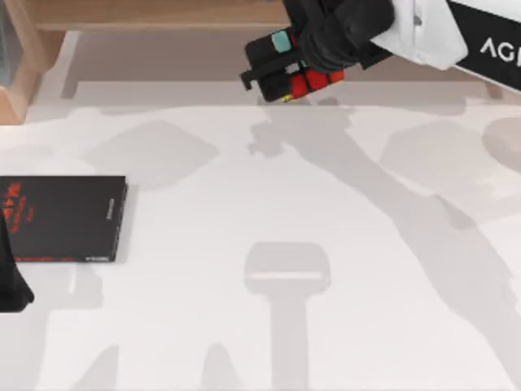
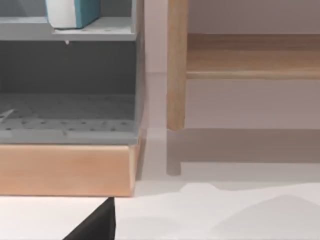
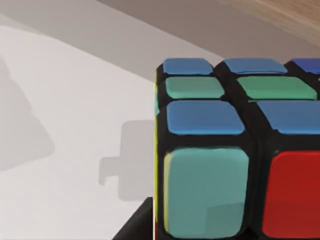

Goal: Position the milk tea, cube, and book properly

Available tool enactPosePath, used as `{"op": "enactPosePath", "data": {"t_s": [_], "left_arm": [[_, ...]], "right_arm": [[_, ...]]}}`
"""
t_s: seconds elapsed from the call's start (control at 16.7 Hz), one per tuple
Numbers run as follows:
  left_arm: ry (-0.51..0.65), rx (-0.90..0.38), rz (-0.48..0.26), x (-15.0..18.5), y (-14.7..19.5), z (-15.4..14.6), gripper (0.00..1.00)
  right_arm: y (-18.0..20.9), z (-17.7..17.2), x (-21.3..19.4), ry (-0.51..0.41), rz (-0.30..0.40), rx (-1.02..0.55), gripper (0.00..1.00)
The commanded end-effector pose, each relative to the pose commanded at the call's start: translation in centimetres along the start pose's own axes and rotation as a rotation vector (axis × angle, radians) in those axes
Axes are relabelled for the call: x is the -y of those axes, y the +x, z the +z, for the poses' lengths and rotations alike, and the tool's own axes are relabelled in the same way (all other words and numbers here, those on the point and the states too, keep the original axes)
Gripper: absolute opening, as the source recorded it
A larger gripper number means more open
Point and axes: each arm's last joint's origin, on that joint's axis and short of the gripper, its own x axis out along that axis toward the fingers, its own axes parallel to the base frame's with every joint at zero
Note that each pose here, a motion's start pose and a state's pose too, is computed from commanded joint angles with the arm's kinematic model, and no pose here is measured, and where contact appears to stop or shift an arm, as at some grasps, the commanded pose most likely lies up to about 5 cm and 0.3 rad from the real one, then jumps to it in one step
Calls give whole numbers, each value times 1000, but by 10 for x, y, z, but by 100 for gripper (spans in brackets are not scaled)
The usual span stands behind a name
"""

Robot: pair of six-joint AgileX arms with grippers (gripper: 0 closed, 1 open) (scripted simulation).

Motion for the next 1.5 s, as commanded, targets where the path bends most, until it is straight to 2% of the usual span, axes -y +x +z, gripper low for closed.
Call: {"op": "enactPosePath", "data": {"t_s": [0.18,0.36,0.54,0.66,1.02,1.32,1.5], "left_arm": [[0,0,0,0,0,0,100],[0,0,0,0,0,0,100],[0,0,0,0,0,0,100],[0,0,0,0,0,0,100],[0,0,0,0,0,0,100],[0,0,0,0,0,0,100],[0,0,0,0,0,0,100]], "right_arm": [[-41,35,-41,-5,-60,331,0],[-84,63,-48,112,-164,593,0],[-108,82,-29,256,-279,740,0],[-114,87,-21,305,-314,778,0],[-120,89,-20,317,-311,789,0],[-177,119,4,430,-306,910,0],[-197,142,18,483,-305,979,0]]}}
